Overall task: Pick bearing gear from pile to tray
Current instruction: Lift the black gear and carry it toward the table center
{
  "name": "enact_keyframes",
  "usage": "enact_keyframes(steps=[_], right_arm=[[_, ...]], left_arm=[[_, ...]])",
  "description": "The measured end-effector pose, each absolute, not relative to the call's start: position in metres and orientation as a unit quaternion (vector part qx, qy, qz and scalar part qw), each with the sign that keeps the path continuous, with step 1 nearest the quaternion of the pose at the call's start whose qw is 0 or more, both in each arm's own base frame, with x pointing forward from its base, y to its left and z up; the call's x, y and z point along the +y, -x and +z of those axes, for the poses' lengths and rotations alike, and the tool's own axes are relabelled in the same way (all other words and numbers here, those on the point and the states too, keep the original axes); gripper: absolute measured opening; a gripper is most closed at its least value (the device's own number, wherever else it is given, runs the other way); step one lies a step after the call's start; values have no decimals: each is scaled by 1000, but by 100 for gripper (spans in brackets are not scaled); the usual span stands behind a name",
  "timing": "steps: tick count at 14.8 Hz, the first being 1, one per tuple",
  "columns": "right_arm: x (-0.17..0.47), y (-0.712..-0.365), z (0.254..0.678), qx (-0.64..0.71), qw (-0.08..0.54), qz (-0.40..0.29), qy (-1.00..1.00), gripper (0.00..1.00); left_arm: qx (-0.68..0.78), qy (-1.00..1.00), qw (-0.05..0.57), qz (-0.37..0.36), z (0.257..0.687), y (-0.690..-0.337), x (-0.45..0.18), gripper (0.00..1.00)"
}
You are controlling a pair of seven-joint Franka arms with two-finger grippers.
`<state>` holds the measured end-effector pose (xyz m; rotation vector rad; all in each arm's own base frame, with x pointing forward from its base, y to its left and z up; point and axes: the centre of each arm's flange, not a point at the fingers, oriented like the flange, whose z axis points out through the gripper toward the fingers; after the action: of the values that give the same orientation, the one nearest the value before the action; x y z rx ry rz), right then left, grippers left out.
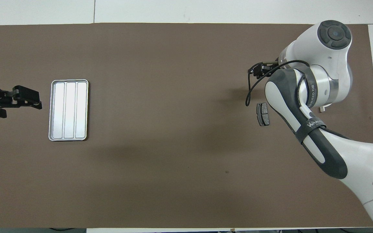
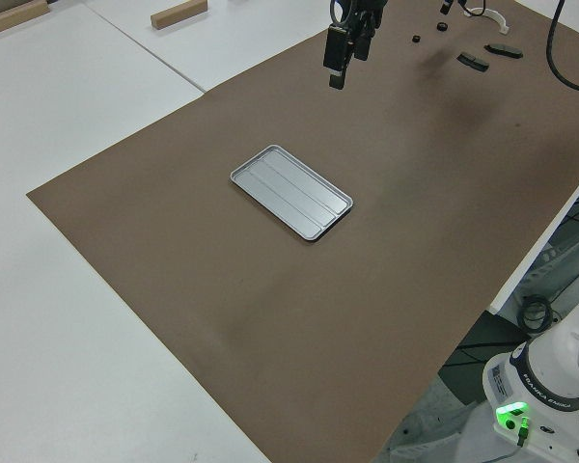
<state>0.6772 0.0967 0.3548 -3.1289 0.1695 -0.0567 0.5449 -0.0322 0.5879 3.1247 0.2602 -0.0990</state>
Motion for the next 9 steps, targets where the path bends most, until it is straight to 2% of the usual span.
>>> enact_keyframes(steps=[4,6,9], right_arm=[[102,-687,309,92,-9,-16,996,100],[104,-697,304,102,-11,-21,995,97],[113,-711,303,104,-19,-27,994,100]], left_arm=[[83,-996,2,-32,588,-545,-32,100],[83,-996,2,-32,588,-545,-32,100],[83,-996,2,-32,588,-545,-32,100]])
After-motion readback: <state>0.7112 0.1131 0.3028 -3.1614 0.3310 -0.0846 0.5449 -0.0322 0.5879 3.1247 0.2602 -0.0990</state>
